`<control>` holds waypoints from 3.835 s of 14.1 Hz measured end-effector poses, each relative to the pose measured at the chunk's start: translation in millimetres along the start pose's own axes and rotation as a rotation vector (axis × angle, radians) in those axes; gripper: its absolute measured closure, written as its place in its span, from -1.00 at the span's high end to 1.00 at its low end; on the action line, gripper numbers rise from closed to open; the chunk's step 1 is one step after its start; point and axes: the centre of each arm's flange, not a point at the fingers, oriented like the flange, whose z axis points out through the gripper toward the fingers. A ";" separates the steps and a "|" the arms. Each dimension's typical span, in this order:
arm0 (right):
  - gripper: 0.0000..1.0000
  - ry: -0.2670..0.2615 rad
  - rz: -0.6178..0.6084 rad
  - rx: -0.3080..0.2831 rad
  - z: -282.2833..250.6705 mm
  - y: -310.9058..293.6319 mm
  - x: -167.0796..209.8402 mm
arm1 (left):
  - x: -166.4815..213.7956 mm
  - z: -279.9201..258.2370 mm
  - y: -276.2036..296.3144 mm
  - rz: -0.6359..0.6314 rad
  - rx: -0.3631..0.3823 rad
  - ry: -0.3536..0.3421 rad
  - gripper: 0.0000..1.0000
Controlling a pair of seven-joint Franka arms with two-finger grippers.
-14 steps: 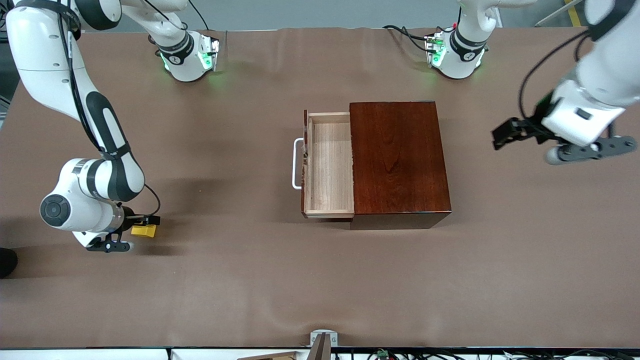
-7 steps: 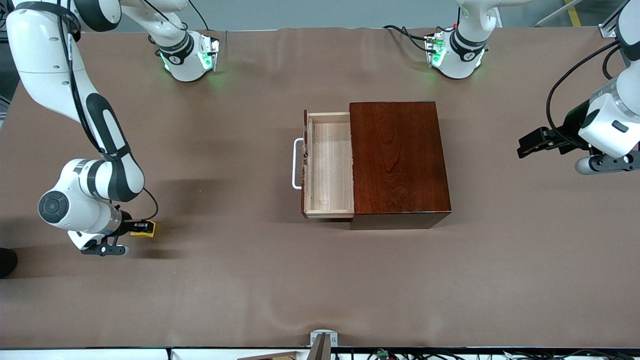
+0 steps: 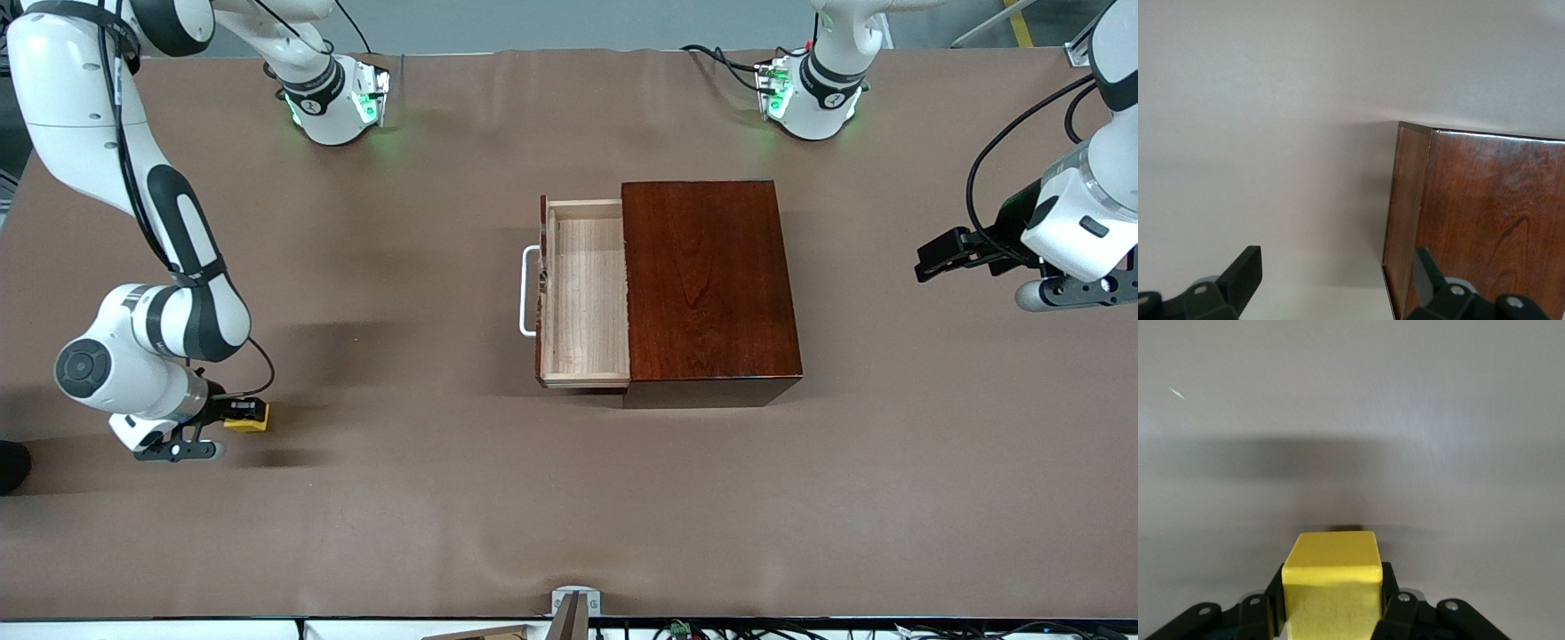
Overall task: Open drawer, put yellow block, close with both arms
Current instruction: 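Grasp the yellow cube with the right gripper while the left gripper withdraws, then carry the yellow cube with the right gripper over the open drawer, then lower the cube into the drawer and open the right gripper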
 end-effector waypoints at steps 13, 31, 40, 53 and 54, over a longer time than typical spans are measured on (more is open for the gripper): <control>0.11 0.067 -0.689 0.044 -129.2 -106.7 33.9 | -0.2 0.5 3.8 0.007 -0.001 0.004 1.00; 0.11 0.092 -1.675 0.121 -213.4 -499.0 -84.8 | -3.4 1.5 17.7 0.024 -0.001 0.002 1.00; 0.11 0.048 -1.721 0.073 -175.8 -554.3 -98.3 | -3.5 2.3 17.8 0.023 -0.001 0.000 1.00; 0.11 0.023 -1.664 0.019 -120.2 -615.5 -130.8 | -3.4 2.2 17.8 0.022 -0.001 0.002 1.00; 0.12 0.019 -1.649 0.020 -117.5 -617.9 -133.0 | -3.3 2.2 17.7 0.022 -0.001 0.002 1.00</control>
